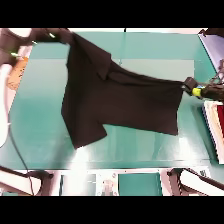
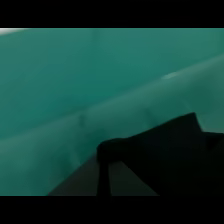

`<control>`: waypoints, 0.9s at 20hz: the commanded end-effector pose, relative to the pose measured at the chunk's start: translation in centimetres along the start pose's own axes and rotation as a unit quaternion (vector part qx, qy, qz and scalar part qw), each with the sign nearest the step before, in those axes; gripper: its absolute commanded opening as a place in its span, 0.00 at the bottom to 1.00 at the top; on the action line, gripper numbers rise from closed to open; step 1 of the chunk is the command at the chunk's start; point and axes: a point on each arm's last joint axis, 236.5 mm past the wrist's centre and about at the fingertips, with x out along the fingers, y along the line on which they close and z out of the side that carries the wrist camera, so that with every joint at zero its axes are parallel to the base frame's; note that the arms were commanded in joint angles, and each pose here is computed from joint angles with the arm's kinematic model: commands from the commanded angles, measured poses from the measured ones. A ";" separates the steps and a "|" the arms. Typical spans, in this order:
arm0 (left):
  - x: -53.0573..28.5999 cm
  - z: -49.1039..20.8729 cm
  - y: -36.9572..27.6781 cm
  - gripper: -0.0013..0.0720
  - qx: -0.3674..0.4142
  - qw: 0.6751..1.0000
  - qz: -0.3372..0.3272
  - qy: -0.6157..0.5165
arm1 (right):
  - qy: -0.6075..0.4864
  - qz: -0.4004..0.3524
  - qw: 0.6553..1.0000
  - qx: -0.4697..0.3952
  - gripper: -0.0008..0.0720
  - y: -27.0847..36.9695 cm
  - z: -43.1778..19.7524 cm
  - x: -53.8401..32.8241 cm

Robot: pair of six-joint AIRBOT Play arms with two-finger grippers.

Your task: Fold the shirts.

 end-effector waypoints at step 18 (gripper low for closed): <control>-14.7 -17.1 5.7 0.04 -0.235 0.919 -0.018 0.317 | 0.080 -0.016 0.995 0.063 0.03 -4.6 -5.5 -7.8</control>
